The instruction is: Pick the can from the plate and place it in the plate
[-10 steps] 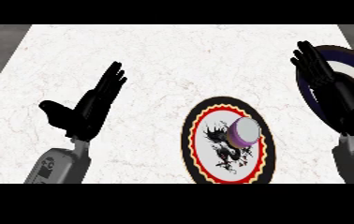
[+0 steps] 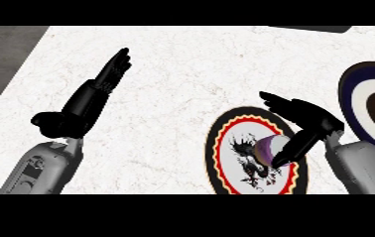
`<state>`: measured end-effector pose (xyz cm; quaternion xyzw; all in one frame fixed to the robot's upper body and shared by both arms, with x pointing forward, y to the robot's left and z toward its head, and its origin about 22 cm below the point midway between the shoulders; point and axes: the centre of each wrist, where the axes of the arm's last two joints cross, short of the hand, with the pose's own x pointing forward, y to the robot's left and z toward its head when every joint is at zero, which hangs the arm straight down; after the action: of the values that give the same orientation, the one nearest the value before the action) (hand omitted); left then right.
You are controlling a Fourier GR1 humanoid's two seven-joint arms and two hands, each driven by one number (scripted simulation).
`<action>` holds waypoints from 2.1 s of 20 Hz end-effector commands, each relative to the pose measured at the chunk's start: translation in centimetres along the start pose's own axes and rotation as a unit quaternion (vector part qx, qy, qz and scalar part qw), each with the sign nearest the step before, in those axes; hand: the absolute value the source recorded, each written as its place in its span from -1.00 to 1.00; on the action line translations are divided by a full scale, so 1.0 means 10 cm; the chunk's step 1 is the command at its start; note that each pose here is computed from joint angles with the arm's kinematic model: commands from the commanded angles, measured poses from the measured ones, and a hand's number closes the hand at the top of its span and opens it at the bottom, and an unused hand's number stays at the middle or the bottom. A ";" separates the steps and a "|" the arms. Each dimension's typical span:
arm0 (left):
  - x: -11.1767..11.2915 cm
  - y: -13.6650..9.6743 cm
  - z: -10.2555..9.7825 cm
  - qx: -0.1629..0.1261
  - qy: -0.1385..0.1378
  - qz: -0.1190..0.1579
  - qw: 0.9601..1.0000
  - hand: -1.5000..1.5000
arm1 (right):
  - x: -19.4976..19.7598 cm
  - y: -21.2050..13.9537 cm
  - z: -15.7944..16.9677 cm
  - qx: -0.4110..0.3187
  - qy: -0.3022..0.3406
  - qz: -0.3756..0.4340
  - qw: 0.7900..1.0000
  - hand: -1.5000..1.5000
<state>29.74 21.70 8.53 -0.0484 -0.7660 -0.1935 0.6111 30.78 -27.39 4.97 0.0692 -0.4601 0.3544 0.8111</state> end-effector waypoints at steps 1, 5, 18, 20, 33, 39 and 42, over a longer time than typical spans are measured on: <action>0.09 0.06 -0.04 -0.022 -0.018 -0.032 0.999 0.00 | 0.29 -0.12 -0.09 0.089 0.073 0.165 0.980 -1.00; -0.03 0.23 0.00 -0.008 -0.013 -0.044 0.999 0.00 | 0.85 -0.06 -0.32 0.103 0.061 0.287 0.951 -1.00; -0.08 0.31 0.27 0.019 -0.002 -0.048 0.999 0.00 | 1.67 0.01 -0.98 0.219 0.196 0.305 0.906 -1.00; -0.02 0.31 0.26 0.026 0.005 -0.044 0.999 0.00 | 1.65 -0.03 -1.00 0.253 0.215 0.310 0.891 -1.00; 0.08 0.17 0.34 0.017 0.000 -0.049 0.999 0.00 | 1.87 -0.33 -1.06 0.219 0.296 0.313 0.876 -1.00; -0.10 0.32 0.37 0.030 0.011 -0.043 0.999 0.00 | 1.78 -0.18 -1.21 0.272 0.293 0.302 0.865 -1.00; 0.05 0.42 0.33 0.029 0.001 -0.047 0.998 0.00 | 1.76 -0.26 -1.16 0.282 0.296 0.313 0.858 -1.00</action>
<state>27.71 26.21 8.14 0.0017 -0.7708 -0.2033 0.6037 46.27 -15.80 13.08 0.0267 -0.1091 0.6833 0.7215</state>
